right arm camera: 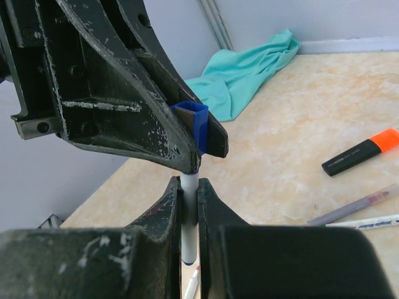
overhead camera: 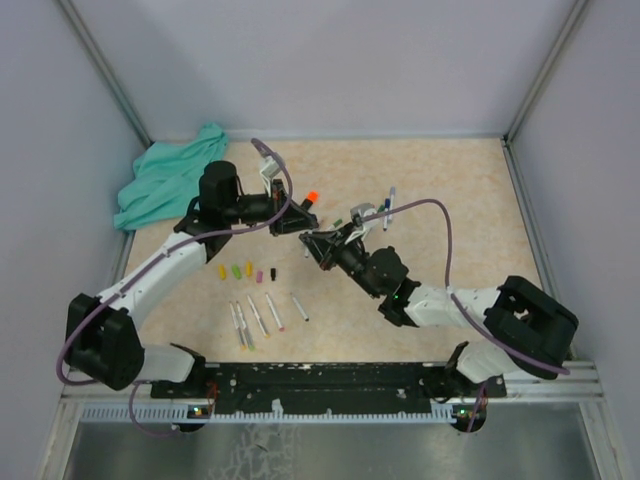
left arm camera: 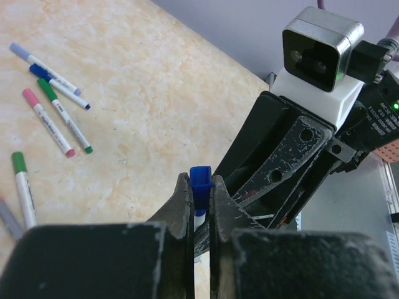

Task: Open the pen caps
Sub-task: Open the pen cap from the pen, then place the pen at the center of the board.

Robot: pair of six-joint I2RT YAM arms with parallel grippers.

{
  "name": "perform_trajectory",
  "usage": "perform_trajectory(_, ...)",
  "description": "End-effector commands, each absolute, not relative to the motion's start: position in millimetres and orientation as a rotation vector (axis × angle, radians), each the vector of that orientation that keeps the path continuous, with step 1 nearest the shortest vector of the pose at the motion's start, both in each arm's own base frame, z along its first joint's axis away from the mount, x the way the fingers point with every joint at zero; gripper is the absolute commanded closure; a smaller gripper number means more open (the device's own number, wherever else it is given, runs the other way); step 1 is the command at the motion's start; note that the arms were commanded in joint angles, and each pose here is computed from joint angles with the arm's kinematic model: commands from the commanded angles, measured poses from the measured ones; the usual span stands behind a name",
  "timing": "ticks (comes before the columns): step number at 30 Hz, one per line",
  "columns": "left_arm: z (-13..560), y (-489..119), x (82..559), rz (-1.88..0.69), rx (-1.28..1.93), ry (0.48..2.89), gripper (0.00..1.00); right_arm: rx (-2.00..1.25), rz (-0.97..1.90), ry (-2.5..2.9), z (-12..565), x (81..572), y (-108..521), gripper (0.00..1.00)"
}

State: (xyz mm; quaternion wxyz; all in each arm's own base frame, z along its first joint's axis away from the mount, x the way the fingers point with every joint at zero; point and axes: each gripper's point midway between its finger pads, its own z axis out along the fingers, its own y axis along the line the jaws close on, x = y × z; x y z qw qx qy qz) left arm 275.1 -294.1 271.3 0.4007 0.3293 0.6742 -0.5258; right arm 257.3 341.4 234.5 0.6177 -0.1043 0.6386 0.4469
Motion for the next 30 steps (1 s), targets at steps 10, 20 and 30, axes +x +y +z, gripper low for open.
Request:
perform_trajectory(10,313,-200,345,-1.034,0.413,1.634,1.00,-0.369,1.108,1.533,208,229,406,1.00)
perform_trajectory(20,319,-171,359,-0.880,0.305,1.618,1.00,-0.388,1.113,1.566,201,222,418,1.00)
perform_trajectory(30,272,-179,376,-0.947,0.267,1.796,1.00,-0.392,0.741,1.785,162,229,379,1.00)
